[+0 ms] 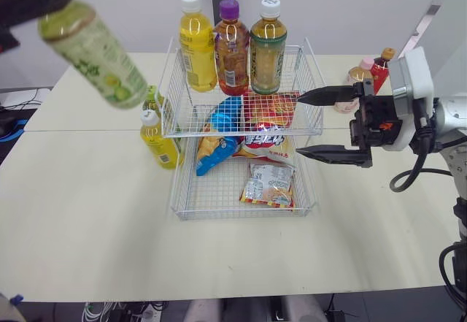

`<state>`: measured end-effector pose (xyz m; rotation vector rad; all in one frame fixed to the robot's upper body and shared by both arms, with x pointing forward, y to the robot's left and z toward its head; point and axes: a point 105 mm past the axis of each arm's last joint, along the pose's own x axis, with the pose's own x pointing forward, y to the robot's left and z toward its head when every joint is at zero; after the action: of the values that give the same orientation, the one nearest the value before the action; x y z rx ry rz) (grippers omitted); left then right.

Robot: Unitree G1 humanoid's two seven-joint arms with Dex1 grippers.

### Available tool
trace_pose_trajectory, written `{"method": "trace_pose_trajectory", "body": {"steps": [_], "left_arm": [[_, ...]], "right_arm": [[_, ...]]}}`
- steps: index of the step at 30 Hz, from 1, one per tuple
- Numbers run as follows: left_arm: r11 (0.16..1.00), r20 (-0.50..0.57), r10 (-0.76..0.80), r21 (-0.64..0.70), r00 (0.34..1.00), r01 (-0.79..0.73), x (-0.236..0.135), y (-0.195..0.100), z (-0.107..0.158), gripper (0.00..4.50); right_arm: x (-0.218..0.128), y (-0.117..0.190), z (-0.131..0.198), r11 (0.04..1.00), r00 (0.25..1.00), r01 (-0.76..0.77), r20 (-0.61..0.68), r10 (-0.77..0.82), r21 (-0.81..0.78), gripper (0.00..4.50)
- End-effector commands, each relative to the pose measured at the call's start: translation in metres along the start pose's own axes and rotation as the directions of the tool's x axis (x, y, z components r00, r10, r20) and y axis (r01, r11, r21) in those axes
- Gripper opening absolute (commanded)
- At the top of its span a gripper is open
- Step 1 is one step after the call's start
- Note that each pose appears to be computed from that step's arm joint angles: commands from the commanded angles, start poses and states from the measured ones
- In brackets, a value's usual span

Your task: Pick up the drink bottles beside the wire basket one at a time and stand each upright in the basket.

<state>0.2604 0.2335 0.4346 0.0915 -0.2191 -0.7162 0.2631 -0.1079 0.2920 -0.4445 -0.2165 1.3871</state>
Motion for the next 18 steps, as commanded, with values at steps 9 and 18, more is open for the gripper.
{"method": "trace_pose_trajectory", "body": {"steps": [9, 18], "left_arm": [[0.936, -0.027, -0.35, 0.037, 0.936, 0.351, 0.087, -0.046, 0.022, 1.36], [0.903, -0.057, -0.425, 0.046, 0.903, 0.428, 0.154, -0.064, -0.017, 1.36]], "right_arm": [[-0.021, -0.006, 0.01, 0.992, 0.992, 0.12, -0.019, -0.121, -0.03, 4.5], [-0.028, -0.008, 0.011, 0.975, 0.975, 0.221, -0.02, -0.221, -0.015, 4.5]]}}
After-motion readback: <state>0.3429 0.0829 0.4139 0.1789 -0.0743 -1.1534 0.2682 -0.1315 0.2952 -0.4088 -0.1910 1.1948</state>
